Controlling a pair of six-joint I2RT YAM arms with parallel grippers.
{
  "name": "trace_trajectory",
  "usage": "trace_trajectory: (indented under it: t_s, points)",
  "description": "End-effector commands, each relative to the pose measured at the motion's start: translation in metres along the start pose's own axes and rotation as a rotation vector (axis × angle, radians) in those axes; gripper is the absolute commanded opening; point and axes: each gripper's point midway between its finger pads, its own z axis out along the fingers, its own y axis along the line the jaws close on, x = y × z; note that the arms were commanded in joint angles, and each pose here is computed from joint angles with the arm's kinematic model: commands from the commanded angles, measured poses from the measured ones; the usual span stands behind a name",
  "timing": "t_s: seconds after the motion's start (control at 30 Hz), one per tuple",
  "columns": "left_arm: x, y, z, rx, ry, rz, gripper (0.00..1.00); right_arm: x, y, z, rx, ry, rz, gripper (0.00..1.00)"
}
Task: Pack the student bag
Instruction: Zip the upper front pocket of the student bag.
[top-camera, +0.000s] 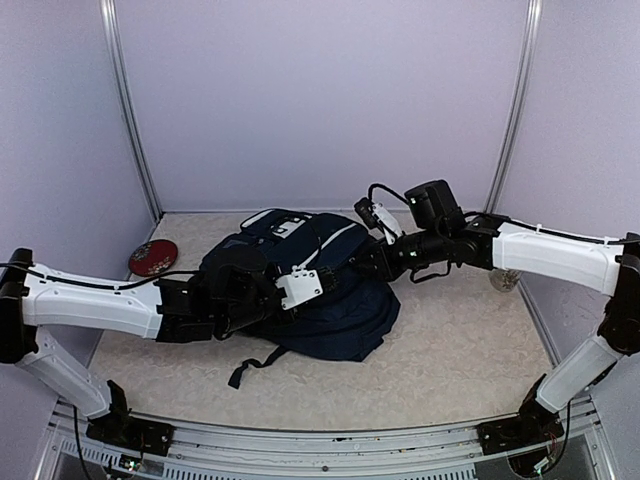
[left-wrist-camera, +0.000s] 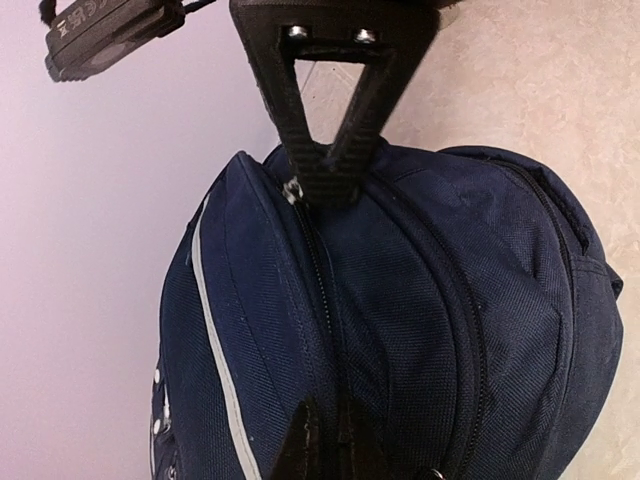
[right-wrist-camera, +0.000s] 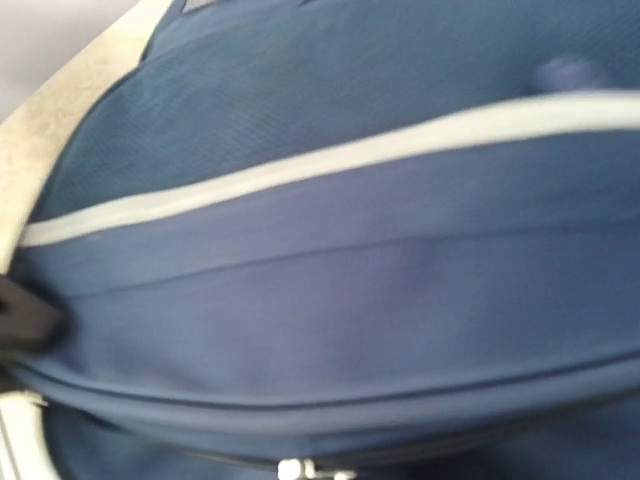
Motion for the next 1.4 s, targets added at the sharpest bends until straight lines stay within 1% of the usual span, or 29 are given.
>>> trace_trajectory:
  t_s: [0.0,0.17,0.3,0.37,0.43,0.5,0.53,0.57,0.6,0.63,0.67,0.7,0.77,0.83,0.87,0.93,1.0,1.03,1.07,1.1,1.13,1.17,1.2,1.3,1.37]
  points:
    - [0.042,-0.004,-0.030,0.028,0.139,0.004,0.00,-0.024,-0.073,-0.047,0.270,-0.025,-0.046,0.00]
    - [0.033,-0.013,-0.052,0.041,0.084,-0.011,0.00,-0.037,-0.124,-0.058,0.414,-0.026,-0.098,0.00]
    - [0.040,-0.015,-0.058,0.038,0.098,-0.026,0.00,-0.049,-0.158,-0.064,0.506,-0.023,-0.127,0.00]
    - [0.040,-0.013,-0.060,0.031,0.090,-0.032,0.00,-0.051,-0.162,-0.057,0.488,-0.017,-0.152,0.00]
    - [0.038,-0.011,-0.061,0.025,0.077,-0.050,0.00,-0.046,-0.152,-0.042,0.395,-0.007,-0.161,0.00]
    - [0.023,0.000,-0.064,-0.004,0.043,-0.098,0.00,-0.037,-0.135,-0.029,0.307,0.000,-0.163,0.00]
    - [0.008,0.011,-0.067,-0.016,0.007,-0.152,0.20,-0.033,-0.127,-0.024,0.282,-0.001,-0.169,0.00]
    - [-0.008,0.019,-0.070,-0.011,-0.041,-0.202,0.45,-0.028,-0.118,-0.020,0.256,-0.007,-0.171,0.00]
    - [-0.026,0.023,-0.074,0.018,-0.102,-0.237,0.63,-0.025,-0.108,-0.018,0.220,-0.023,-0.163,0.00]
    - [-0.042,0.023,-0.078,0.058,-0.155,-0.257,0.73,-0.021,-0.095,-0.013,0.157,-0.040,-0.153,0.00]
    - [-0.056,0.020,-0.080,0.104,-0.199,-0.264,0.79,-0.018,-0.085,-0.010,0.109,-0.056,-0.140,0.00]
    - [-0.066,0.018,-0.079,0.132,-0.220,-0.269,0.83,-0.014,-0.076,-0.007,0.075,-0.067,-0.130,0.00]
    - [-0.069,0.020,-0.075,0.123,-0.225,-0.290,0.85,-0.008,-0.065,-0.001,0.044,-0.086,-0.122,0.00]
    - [-0.052,0.030,-0.068,0.057,-0.198,-0.335,0.84,0.001,-0.058,0.006,0.024,-0.075,-0.107,0.00]
    - [-0.036,0.040,-0.063,0.009,-0.163,-0.389,0.82,0.008,-0.056,0.011,0.017,-0.055,-0.097,0.00]
    - [0.000,0.070,-0.059,-0.090,-0.080,-0.580,0.79,0.023,-0.049,0.019,0.015,-0.010,-0.092,0.00]
    - [0.055,0.107,-0.064,-0.258,0.021,-0.843,0.65,0.038,-0.040,0.023,0.005,0.023,-0.090,0.00]
    - [0.094,0.122,-0.072,-0.381,0.089,-0.979,0.59,0.043,-0.035,0.024,-0.001,0.032,-0.087,0.00]
    - [0.131,0.127,-0.080,-0.471,0.161,-1.106,0.55,0.049,-0.030,0.025,-0.009,0.041,-0.082,0.00]
    - [0.165,0.123,-0.087,-0.525,0.226,-1.213,0.52,0.052,-0.026,0.025,-0.016,0.045,-0.075,0.00]
    - [0.192,0.112,-0.089,-0.540,0.274,-1.283,0.50,0.055,-0.022,0.025,-0.026,0.043,-0.070,0.00]
    - [0.216,0.095,-0.091,-0.546,0.326,-1.321,0.50,0.058,-0.017,0.026,-0.036,0.046,-0.065,0.00]
    - [0.230,0.083,-0.091,-0.550,0.355,-1.342,0.50,0.060,-0.011,0.027,-0.045,0.050,-0.061,0.00]
    - [0.263,0.058,-0.086,-0.578,0.435,-1.343,0.50,0.065,0.010,0.031,-0.083,0.067,-0.065,0.00]
    - [0.277,0.051,-0.075,-0.567,0.474,-1.336,0.51,0.068,0.030,0.033,-0.125,0.069,-0.076,0.00]
